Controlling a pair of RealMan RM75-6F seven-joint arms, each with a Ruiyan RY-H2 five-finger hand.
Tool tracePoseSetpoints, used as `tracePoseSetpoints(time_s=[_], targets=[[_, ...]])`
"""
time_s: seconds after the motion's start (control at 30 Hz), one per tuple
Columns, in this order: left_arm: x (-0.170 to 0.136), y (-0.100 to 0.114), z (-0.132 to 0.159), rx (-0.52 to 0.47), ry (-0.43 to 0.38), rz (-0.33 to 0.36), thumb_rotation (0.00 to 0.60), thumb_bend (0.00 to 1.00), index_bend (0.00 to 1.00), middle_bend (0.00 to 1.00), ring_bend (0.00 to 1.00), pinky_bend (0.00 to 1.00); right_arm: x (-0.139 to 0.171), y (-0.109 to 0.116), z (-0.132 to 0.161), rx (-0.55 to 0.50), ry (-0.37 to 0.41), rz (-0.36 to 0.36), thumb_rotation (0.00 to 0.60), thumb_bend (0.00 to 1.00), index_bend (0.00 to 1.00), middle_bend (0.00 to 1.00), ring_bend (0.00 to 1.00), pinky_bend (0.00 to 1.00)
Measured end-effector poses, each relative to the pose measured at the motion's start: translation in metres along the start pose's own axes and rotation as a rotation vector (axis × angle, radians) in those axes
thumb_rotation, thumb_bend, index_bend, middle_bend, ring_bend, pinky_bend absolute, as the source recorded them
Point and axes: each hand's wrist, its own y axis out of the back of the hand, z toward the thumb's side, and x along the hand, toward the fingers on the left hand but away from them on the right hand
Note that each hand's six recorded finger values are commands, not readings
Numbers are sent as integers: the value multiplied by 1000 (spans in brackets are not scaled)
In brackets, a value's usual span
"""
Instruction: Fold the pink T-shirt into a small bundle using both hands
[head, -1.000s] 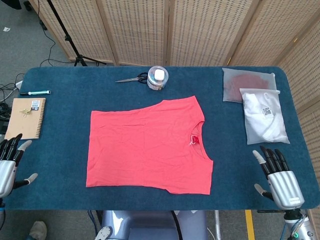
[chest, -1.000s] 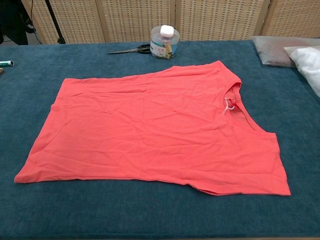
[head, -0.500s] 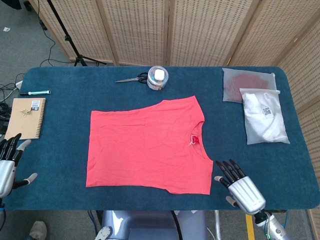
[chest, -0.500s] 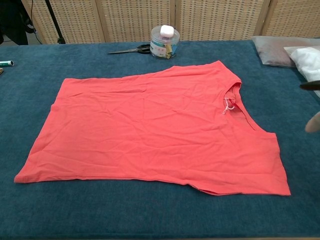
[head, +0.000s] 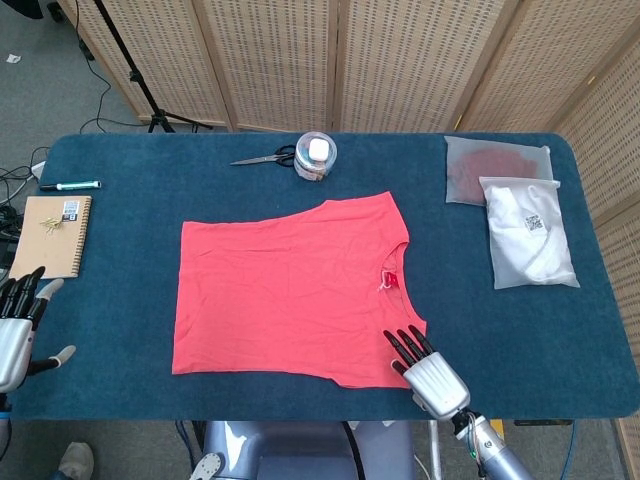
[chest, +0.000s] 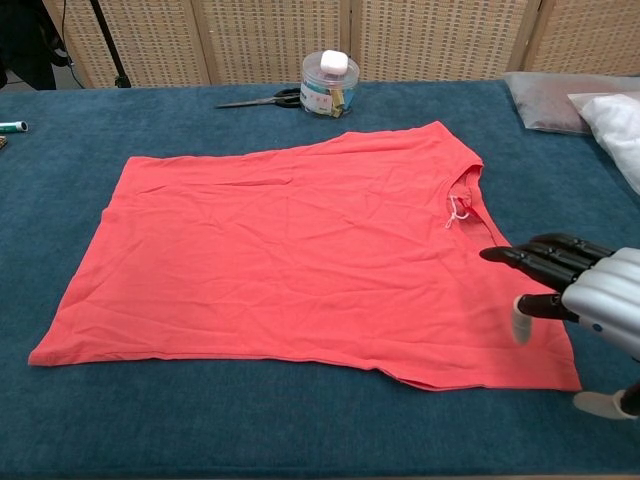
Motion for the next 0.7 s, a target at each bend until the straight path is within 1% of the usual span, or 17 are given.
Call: tracePoseSetpoints(time_s=[0.17, 0.43, 0.7], targets=[[1, -1, -1, 0, 2, -7, 600, 0, 0, 0, 0, 0, -3, -2, -2, 18, -9, 3, 600, 105, 413, 0, 0, 0], [1, -2, 0, -3, 2, -9, 600, 0, 0, 0, 0, 0, -6, -4, 0, 45, -4, 4, 600, 106, 413, 0, 0, 0], [1, -3, 0, -5, 1, -14, 600, 0, 0, 0, 0, 0, -12, -6, 1, 86, -8, -5, 600, 138, 428, 0, 0, 0]])
